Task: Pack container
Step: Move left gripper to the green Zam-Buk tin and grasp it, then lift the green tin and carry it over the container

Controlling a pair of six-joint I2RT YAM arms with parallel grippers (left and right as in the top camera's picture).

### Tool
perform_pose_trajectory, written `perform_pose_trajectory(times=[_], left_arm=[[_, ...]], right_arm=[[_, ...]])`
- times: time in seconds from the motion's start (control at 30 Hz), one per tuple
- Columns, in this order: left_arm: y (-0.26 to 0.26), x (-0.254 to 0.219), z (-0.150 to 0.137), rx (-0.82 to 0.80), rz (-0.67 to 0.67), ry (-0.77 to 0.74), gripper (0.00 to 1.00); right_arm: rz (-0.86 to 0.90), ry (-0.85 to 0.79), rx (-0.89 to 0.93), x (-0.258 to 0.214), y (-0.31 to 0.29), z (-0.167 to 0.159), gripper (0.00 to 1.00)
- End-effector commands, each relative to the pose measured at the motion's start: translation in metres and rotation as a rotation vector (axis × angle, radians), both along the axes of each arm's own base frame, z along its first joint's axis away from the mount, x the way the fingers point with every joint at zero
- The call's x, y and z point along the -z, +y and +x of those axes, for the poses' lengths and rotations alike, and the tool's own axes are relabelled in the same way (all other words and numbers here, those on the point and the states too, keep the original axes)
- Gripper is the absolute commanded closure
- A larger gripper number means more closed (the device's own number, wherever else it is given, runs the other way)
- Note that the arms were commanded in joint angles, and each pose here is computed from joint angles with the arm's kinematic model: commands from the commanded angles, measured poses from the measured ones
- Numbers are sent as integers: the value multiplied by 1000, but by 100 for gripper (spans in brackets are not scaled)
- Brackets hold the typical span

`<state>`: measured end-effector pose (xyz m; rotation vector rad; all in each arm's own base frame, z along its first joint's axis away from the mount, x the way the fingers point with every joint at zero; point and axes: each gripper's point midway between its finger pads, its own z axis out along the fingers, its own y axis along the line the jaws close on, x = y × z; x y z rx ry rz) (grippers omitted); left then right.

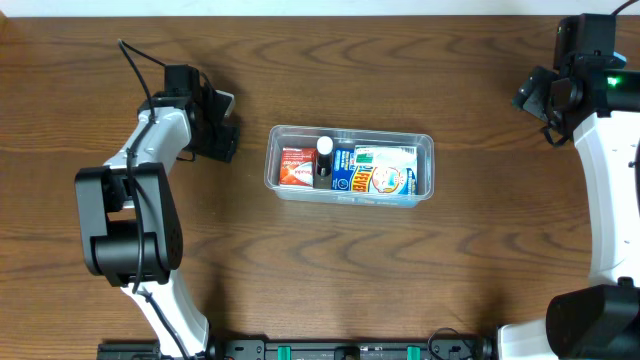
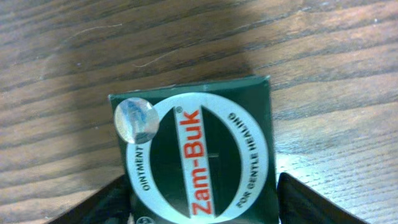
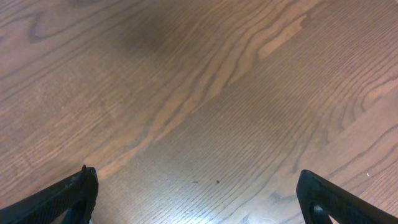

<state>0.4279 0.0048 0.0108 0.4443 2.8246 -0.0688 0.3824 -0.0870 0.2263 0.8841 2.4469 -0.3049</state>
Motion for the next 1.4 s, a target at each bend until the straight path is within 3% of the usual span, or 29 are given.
perform_pose_trajectory(times=[0.0, 0.17, 0.37, 0.63, 0.97, 1.2, 1.37], left_arm=[[-10, 3, 1, 1, -22, 10, 35], [-14, 3, 2, -10, -26, 11, 36], [-12, -10, 3, -131, -49, 27, 36], [-18, -103, -2, -280, -119, 8, 37], [-98, -210, -58, -84, -335, -60, 36], [-145, -207, -86, 40, -331, 12, 36], [-155, -182, -87, -7, -257, 72, 36]], right_arm=[[-10, 7, 11, 1, -5, -1, 1], [-10, 7, 11, 1, -5, -1, 1], [-10, 7, 11, 1, -5, -1, 1], [-10, 7, 11, 1, -5, -1, 1], [-10, 7, 11, 1, -5, -1, 1], [-10, 7, 11, 1, -5, -1, 1], [-10, 7, 11, 1, -5, -1, 1]])
